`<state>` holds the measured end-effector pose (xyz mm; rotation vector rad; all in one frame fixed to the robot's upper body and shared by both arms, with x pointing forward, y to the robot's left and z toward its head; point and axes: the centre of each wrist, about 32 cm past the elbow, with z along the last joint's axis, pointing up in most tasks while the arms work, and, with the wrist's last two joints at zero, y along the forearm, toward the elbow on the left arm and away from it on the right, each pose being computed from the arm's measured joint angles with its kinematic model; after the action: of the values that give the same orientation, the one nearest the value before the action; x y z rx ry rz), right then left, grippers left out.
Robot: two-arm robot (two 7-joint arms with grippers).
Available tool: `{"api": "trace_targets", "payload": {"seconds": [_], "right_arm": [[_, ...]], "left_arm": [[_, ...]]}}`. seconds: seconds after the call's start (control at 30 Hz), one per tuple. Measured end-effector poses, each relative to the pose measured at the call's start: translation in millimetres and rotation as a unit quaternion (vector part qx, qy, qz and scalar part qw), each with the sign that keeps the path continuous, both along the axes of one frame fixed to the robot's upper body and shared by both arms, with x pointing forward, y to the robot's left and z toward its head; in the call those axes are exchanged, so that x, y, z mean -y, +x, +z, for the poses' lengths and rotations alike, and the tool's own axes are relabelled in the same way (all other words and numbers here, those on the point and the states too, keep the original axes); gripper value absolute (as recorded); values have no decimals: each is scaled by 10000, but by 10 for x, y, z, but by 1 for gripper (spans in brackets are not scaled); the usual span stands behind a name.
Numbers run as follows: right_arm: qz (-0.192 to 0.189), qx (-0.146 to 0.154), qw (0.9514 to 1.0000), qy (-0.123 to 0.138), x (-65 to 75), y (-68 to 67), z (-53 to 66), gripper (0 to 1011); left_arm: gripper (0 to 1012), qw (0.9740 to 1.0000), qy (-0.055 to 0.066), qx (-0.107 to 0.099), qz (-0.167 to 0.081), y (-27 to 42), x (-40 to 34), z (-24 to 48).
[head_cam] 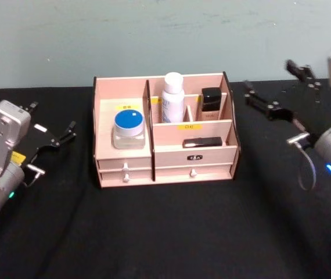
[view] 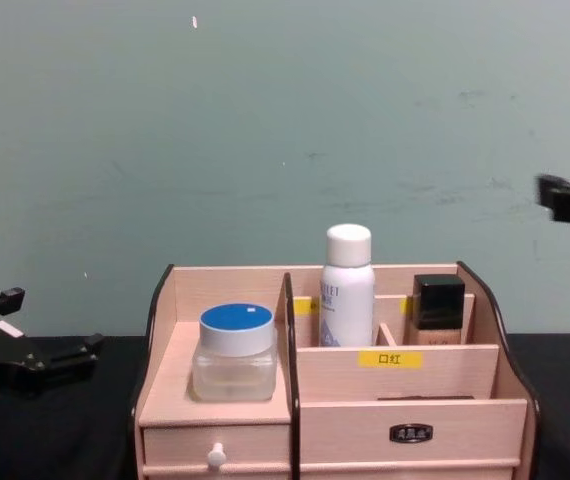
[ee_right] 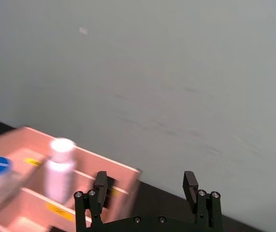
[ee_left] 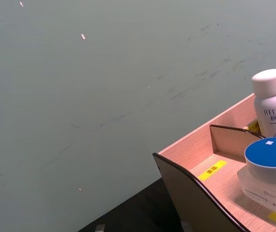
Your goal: Pick up the facial cleanser and watermelon frost from the table and place them into the tiered storage box.
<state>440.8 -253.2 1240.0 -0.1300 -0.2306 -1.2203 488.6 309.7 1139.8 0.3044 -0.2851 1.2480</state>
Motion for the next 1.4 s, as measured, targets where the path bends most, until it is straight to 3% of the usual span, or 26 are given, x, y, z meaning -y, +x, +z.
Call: {"api": "trace_targets", "payload": {"seconds": [0.2,0.37,0.77,1.4], "right_arm": [[-704,-130,9974,17,124,38,-157,1002],[-982,-396,9944,23,195,118,-308,1002],[-880,-920,9918,69,306,316,-572,1002],[-880,-897,9920,77,299,307,-559,1002]], "left_arm": [[1010,10000,0,0,0,0,0,0],[1010,10000,0,0,0,0,0,0],[1010,10000,0,0,0,0,0,0],[1010,10000,0,0,0,0,0,0]]}}
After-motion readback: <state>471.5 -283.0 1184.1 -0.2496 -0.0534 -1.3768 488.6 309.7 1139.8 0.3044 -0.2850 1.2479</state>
